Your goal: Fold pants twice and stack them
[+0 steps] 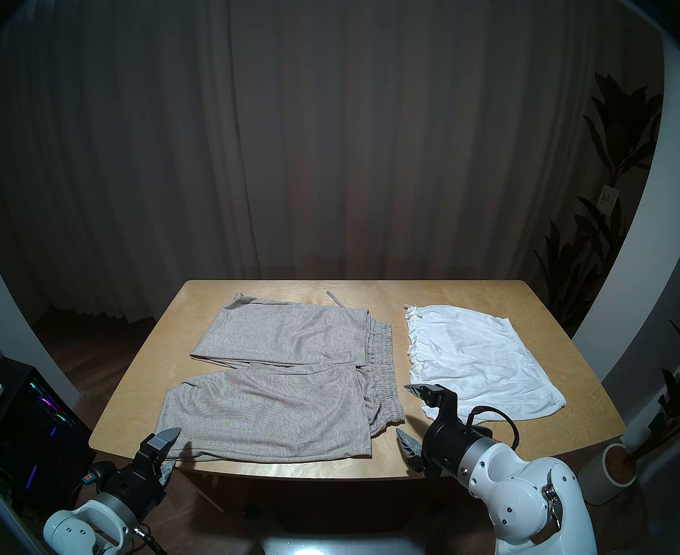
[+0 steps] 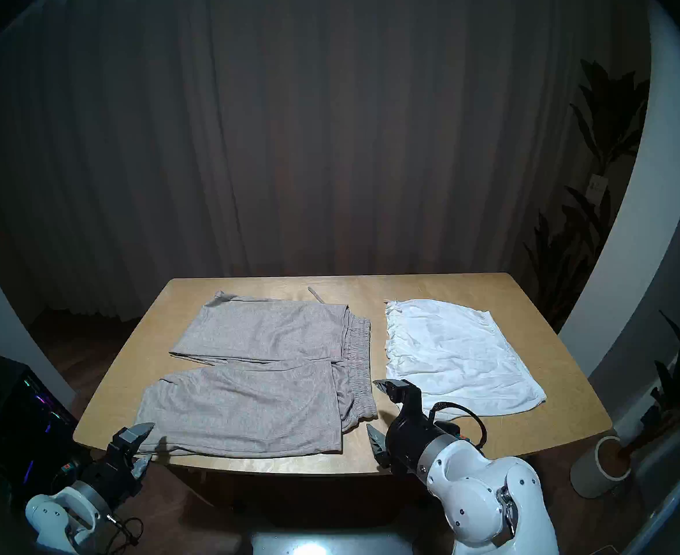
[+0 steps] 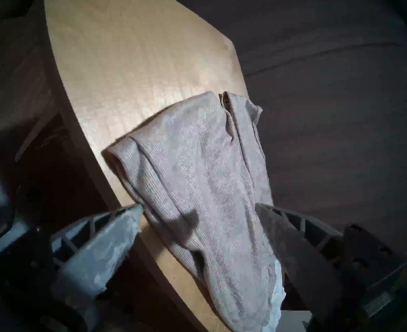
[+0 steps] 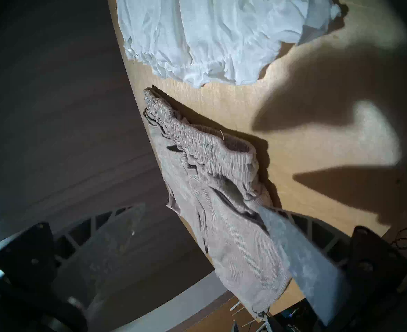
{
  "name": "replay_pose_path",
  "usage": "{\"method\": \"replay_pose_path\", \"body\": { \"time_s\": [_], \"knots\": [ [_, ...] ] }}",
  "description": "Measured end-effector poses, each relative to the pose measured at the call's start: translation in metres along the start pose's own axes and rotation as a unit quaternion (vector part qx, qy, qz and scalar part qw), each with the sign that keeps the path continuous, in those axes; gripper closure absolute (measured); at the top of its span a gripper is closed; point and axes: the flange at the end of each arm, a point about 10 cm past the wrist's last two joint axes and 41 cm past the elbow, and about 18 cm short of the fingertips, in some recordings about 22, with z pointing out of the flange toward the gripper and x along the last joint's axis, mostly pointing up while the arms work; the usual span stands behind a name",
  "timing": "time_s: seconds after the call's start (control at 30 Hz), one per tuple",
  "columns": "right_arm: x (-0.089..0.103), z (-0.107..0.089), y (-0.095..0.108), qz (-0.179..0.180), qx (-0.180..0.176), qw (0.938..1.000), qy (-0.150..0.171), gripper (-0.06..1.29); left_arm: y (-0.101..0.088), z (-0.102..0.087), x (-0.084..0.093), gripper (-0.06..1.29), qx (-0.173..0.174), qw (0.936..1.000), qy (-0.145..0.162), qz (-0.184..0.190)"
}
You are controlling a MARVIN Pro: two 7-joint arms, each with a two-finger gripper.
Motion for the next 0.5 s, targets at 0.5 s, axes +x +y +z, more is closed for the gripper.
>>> {"method": "replay_pose_path", "body": {
  "time_s": [0.5],
  "knots": [
    [-0.007, -0.003, 0.008, 0.012, -0.031, 0.9994, -0.002, -0.02, 0.003, 0.009, 0.012, 0.06, 0.031, 0.9991, -0.028, 0.002]
  ]
}}
